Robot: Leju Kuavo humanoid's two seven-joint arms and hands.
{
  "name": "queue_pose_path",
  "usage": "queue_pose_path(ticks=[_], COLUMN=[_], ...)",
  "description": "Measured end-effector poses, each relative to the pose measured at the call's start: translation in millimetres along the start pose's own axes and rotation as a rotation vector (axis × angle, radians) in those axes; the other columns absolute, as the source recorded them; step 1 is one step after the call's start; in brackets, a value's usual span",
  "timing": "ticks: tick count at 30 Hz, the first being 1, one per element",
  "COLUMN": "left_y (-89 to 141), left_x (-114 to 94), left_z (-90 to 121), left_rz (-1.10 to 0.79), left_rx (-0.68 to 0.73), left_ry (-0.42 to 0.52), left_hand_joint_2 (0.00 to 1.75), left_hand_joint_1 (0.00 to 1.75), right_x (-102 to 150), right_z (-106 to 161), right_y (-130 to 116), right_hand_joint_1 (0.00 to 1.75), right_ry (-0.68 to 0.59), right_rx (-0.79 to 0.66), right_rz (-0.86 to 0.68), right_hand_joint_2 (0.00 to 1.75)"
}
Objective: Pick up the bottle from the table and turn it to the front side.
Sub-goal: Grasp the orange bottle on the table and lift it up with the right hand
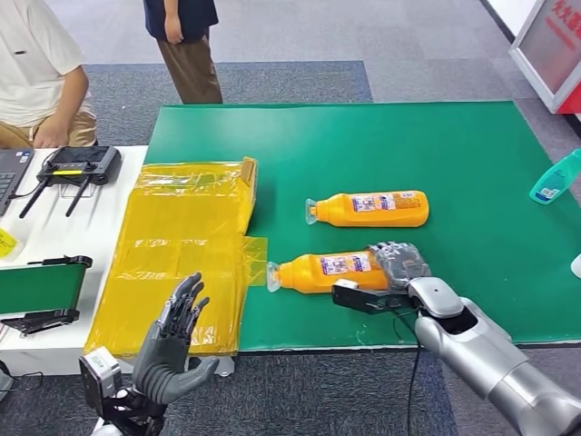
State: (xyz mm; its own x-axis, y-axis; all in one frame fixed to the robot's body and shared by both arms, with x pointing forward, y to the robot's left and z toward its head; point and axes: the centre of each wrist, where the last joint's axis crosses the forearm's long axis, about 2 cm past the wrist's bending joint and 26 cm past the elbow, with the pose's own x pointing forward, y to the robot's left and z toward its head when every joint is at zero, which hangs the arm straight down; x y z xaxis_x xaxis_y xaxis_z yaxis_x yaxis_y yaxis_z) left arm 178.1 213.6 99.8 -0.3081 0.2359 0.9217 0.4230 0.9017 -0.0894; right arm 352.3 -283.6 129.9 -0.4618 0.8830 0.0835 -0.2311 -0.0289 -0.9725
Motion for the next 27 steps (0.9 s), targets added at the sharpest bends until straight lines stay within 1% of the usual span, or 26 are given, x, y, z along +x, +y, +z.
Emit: queue_pose_path(ticks=[2, 5, 9, 11, 14, 17, 21, 27], left_y=[0.5, 1.2, -1.4, -4.4, -9.3, -15.2, -28.1, -45.0], left_x=[0.4, 1.2, 2.7, 1.7, -1.6, -3.9, -5.2, -9.2], left_z=[-1.6, -4.9, -13.3, -19.3, -28.3, -38.7, -50.8, -61.8], left_rz=[0.003, 0.019, 0.114, 0.13, 0.082, 0.013, -0.03, -0.015], left_rx=[-0.002, -0.003, -0.016, -0.014, 0.014, 0.021, 0.01, -0.001], left_ry=[-0.006, -0.023, -0.052, -0.047, -0.031, -0.012, -0.009, 0.017], left_hand_joint_2=[1.75, 1.75, 1.75, 1.75, 1.75, 1.75, 1.75, 1.75], left_hand_joint_1=[0.0, 0.0, 0.0, 0.0, 0.0, 0.0, 0.0, 0.0], right_x=[9.4, 29.5, 58.8, 72.6, 91.3, 110.6, 133.7, 165.3], right_z=[3.9, 11.9, 21.0, 23.6, 26.5, 30.7, 40.5, 55.9], right_y=[5.0, 11.5, 12.8, 11.1, 10.8, 16.3, 30.7, 51.8], right_hand_joint_1=[1.75, 1.75, 1.75, 1.74, 1.74, 1.75, 1.75, 1.75], right_ry=[-0.033, -0.101, -0.192, -0.227, -0.259, -0.298, -0.345, -0.372], right_rx=[-0.065, -0.186, -0.35, -0.428, -0.512, -0.533, -0.537, -0.478], right_rz=[-0.104, -0.306, -0.569, -0.673, -0.795, -0.89, -0.977, -0.995], right_hand_joint_2=[1.75, 1.75, 1.75, 1.75, 1.75, 1.75, 1.75, 1.75])
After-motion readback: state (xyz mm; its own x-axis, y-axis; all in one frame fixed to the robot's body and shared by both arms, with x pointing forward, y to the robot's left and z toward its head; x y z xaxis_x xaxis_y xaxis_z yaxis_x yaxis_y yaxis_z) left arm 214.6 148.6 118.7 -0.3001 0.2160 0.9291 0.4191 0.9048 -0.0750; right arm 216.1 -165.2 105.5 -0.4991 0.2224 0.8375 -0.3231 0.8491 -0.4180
